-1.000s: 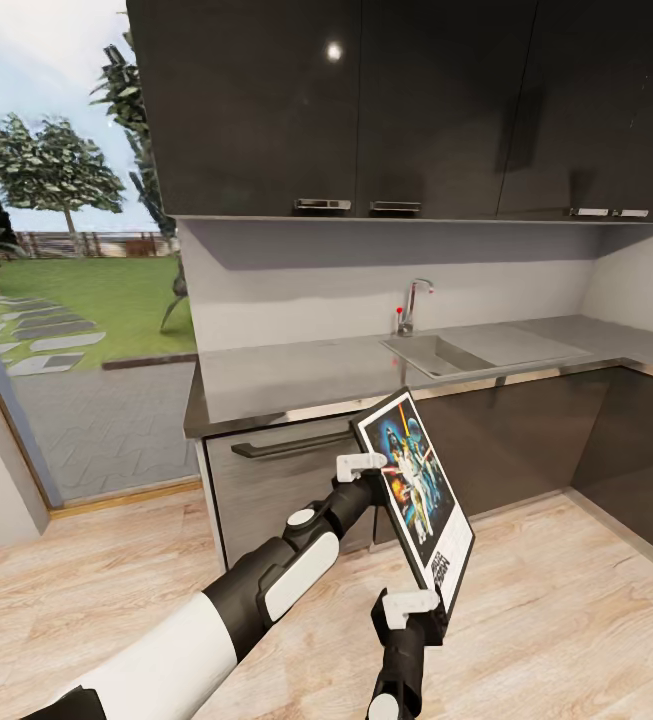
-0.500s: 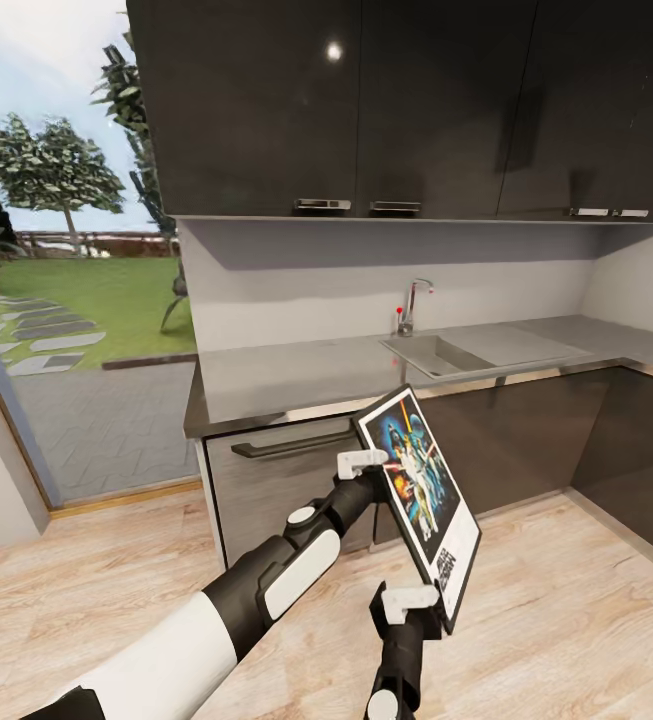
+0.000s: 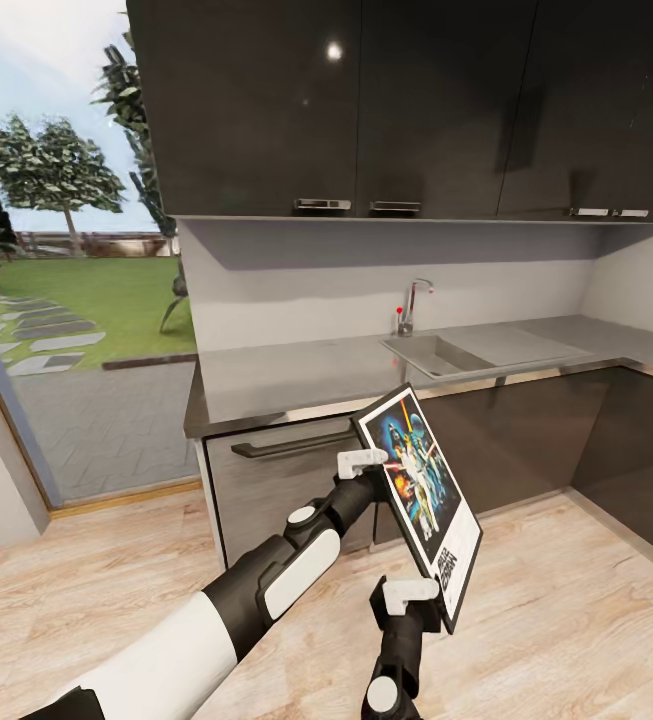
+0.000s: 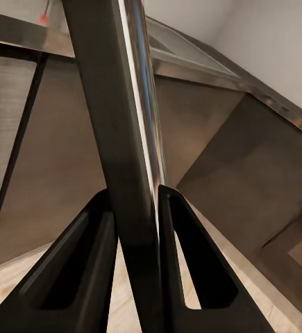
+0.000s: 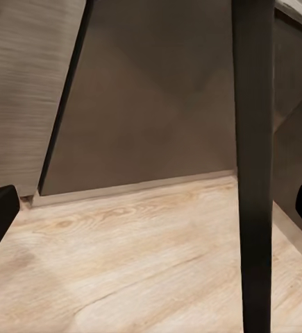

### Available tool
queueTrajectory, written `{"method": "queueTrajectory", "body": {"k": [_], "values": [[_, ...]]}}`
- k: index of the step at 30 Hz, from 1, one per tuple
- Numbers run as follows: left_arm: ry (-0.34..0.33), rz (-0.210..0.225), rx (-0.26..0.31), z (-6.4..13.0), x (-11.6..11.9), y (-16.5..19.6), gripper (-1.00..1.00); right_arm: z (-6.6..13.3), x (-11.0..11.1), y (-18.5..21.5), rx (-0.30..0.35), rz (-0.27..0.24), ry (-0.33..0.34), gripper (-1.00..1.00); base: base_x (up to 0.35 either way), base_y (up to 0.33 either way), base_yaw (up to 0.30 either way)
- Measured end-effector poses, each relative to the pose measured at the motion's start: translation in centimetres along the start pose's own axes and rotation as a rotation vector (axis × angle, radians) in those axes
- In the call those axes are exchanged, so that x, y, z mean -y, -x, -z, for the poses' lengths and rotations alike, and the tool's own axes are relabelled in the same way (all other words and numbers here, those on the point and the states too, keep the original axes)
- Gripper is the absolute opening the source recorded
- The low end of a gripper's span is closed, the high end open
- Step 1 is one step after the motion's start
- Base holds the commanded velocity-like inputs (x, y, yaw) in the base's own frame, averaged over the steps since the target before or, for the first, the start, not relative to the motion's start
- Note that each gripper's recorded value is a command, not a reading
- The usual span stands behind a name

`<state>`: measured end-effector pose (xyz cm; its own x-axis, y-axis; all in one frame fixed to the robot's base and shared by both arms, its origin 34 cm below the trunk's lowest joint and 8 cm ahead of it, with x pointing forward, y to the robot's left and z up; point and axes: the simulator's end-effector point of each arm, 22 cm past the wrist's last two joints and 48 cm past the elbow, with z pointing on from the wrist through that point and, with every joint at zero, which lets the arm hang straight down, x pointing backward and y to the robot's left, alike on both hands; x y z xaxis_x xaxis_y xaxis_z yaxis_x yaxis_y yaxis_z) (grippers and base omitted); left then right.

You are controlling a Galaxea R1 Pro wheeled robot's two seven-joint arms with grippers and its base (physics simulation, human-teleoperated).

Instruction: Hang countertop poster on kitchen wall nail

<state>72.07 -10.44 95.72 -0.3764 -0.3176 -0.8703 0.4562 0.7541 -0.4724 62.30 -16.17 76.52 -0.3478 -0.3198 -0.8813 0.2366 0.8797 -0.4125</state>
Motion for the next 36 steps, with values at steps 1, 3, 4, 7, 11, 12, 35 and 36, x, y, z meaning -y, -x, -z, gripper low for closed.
{"method": "queueTrajectory", "body": {"k": [1,3,4,7,11,12,35,36], "values": [[0.0,0.0,0.0,0.0,0.0,0.0,-1.0,0.0,0.0,0.0,-0.002,0.001,0.0,1.0,0.0,0.0,0.0],[0.0,0.0,0.0,0.0,0.0,0.0,-1.0,-0.1,0.0,-0.1,-0.009,0.005,-0.001,1.0,0.0,0.0,0.0],[0.0,0.0,0.0,0.0,0.0,0.0,-1.0,-0.2,0.0,-0.1,-0.01,0.005,-0.001,1.0,0.0,0.0,0.0],[0.0,0.0,0.001,0.0,0.0,0.0,-1.0,-0.2,0.1,-0.1,-0.013,0.006,-0.001,1.0,0.0,0.0,0.0],[0.0,0.001,0.001,0.0,0.0,0.0,-1.0,-0.5,0.5,-0.3,-0.022,0.001,-0.011,1.0,0.0,0.0,0.0],[0.0,0.0,0.001,0.0,0.0,0.0,-1.0,-0.6,0.7,-0.4,-0.027,-0.002,-0.016,1.0,0.0,0.0,0.0],[0.001,0.001,0.002,0.0,0.0,0.1,-1.0,-1.5,1.2,-1.4,-0.062,-0.005,-0.03,1.0,0.0,0.0,0.0],[0.001,0.001,0.002,0.0,0.0,0.1,-1.0,-1.5,1.2,-1.4,-0.062,-0.007,-0.031,1.0,0.0,0.0,0.0]]}}
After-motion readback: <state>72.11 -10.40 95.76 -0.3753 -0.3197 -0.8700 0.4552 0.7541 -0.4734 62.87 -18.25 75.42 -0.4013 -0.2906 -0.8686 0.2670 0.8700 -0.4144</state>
